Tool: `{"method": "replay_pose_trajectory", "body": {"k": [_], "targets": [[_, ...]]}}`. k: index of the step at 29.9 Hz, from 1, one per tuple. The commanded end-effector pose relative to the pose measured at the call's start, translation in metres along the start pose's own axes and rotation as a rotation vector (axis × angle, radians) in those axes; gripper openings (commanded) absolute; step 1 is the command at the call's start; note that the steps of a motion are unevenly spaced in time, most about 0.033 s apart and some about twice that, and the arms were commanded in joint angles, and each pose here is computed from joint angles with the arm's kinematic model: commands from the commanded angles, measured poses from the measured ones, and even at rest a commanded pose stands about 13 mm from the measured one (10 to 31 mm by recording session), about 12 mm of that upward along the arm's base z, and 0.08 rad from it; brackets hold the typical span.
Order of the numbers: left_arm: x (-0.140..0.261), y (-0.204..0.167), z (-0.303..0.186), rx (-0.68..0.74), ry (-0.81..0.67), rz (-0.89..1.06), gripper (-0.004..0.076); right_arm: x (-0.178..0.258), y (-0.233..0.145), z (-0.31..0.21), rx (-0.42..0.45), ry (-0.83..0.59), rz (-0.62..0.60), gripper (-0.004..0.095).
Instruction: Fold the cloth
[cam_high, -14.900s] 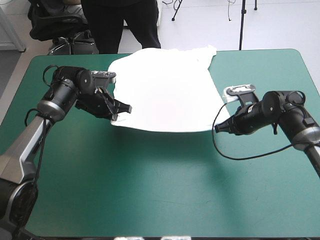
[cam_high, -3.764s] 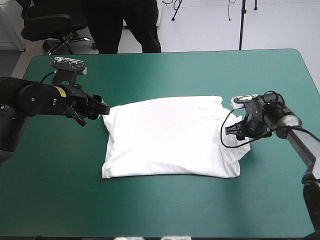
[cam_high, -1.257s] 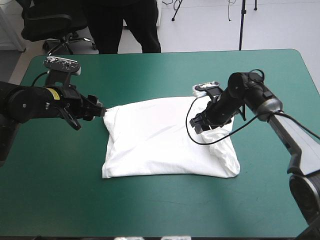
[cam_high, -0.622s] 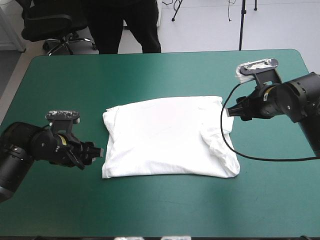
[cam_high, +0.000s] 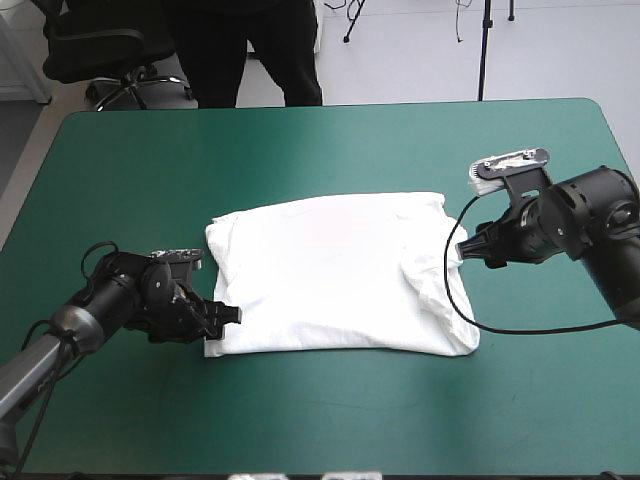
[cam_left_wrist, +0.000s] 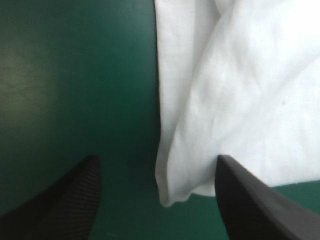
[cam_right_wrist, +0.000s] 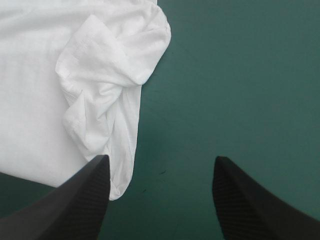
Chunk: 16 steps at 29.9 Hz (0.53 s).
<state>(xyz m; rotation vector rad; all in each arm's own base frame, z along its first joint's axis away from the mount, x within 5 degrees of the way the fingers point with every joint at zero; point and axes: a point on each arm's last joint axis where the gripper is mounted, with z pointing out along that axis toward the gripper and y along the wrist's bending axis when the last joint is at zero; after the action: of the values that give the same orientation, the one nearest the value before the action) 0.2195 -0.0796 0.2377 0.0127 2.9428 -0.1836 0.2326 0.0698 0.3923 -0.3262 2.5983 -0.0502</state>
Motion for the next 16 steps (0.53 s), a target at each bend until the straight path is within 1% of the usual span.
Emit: {"method": "replay_pose_trajectory", "body": {"k": [1,4,6,10,11,16], "targets": [[-0.006,-0.009,0.002,0.022,-0.015,0.007,0.0475,0.001,-0.004,-0.01,0.018,-0.066,0.018,0.0567],[-0.006,-0.018,0.01,0.018,-0.006,0.048,0.0472,0.006,-0.003,-0.002,0.014,-0.047,0.029,0.0567],[-0.005,-0.023,0.015,-0.001,-0.003,0.068,0.045,0.014,-0.002,0.003,0.011,-0.037,0.036,0.0567],[-0.005,-0.028,0.022,0.002,0.013,0.078,0.0367,0.033,-0.002,0.008,0.007,-0.031,0.061,0.0563],[-0.006,-0.029,0.025,0.001,0.017,0.078,0.0336,0.038,-0.002,0.009,0.004,-0.035,0.062,0.0563],[-0.007,-0.03,0.036,-0.008,0.05,0.072,0.022,0.066,0.0,0.011,-0.031,-0.058,0.072,0.0563]]}}
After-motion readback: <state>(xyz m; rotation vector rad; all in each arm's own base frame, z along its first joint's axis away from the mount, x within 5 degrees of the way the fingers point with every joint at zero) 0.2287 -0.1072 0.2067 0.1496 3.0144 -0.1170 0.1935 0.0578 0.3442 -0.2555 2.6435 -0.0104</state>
